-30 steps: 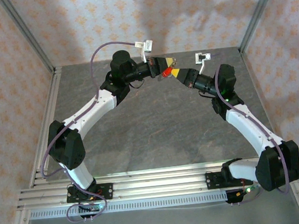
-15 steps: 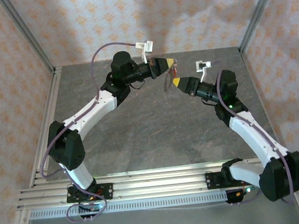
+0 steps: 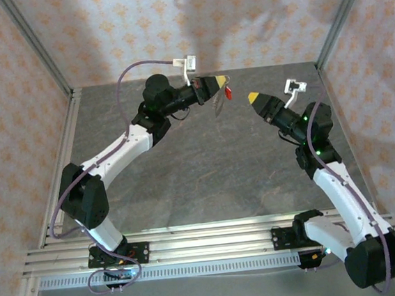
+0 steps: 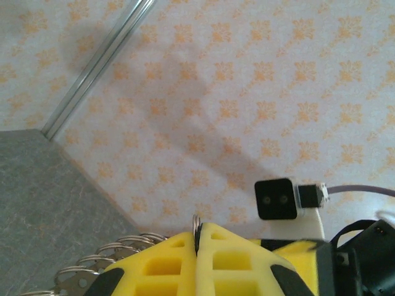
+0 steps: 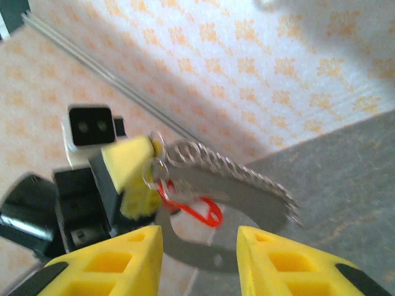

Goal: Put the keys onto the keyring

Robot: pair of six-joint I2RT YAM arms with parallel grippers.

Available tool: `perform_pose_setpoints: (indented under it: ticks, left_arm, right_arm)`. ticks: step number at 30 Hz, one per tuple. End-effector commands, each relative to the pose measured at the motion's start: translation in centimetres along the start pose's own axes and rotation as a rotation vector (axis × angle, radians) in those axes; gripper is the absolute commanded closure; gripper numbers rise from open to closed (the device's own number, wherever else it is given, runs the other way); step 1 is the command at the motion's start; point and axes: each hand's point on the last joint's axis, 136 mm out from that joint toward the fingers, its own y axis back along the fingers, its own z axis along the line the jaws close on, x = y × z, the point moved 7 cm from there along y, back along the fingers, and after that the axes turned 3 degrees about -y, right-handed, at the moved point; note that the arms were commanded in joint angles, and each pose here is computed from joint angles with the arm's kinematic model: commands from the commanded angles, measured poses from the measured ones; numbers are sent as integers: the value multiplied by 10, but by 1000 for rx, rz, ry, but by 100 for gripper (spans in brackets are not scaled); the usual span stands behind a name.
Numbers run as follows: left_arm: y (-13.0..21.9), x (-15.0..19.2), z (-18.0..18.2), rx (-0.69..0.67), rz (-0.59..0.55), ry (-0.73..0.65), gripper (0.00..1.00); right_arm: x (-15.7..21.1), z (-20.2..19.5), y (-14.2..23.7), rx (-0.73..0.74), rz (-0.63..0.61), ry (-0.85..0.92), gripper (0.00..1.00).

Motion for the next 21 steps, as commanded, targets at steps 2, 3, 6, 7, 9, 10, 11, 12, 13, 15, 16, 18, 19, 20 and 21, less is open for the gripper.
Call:
perform_pose_setpoints:
  ticks: [2, 3, 6, 7, 9, 10, 11, 12, 13, 15, 16, 18, 19, 20, 21]
  left_arm:
    - [10, -20, -36, 77, -114, -68, 100]
    - [10, -19, -36, 75, -118, -64, 100]
    - [10, -18, -37, 77, -129, -59, 100]
    - [10, -17, -39, 78, -131, -57, 100]
    - [9, -16, -40, 81, -134, -53, 100]
    - [9, -16, -40, 80, -137, -52, 100]
    - [8, -15, -41, 81, -137, -52, 100]
    - [8, -16, -40, 80, -140, -52, 100]
    - [8, -15, -41, 80, -141, -50, 100]
    - [8, -15, -41, 79, -142, -48, 100]
    - [8, -15, -40, 77, -142, -47, 100]
    - [7, -14, -41, 79, -141, -47, 100]
    - [7, -14, -41, 80, -141, -47, 100]
    - [7, -15, -41, 79, -141, -47, 100]
    - [7, -14, -40, 78, -140, -44, 100]
  right_arm:
    - [-31, 29, -11, -147, -116, -35, 62]
    - [-33, 30, -14, -163, -123, -47, 62]
    - [-36, 33, -24, -199, -138, -72, 62]
    - [-36, 33, -27, -206, -140, -76, 62]
    - [-35, 34, -34, -219, -135, -84, 61]
    - [-34, 36, -36, -228, -132, -85, 61]
    - [-33, 36, -39, -232, -129, -87, 61]
    - [-31, 37, -42, -237, -122, -91, 61]
    - [-30, 37, -44, -241, -120, -93, 61]
    - [-28, 38, -48, -250, -113, -97, 61]
    - [-27, 38, -50, -253, -109, -99, 61]
    - [-25, 40, -51, -263, -103, -103, 61]
    - [-24, 41, -51, -267, -101, -103, 61]
    - [-24, 42, -51, -271, -100, -102, 61]
    - [-23, 43, -52, -274, -98, -102, 62]
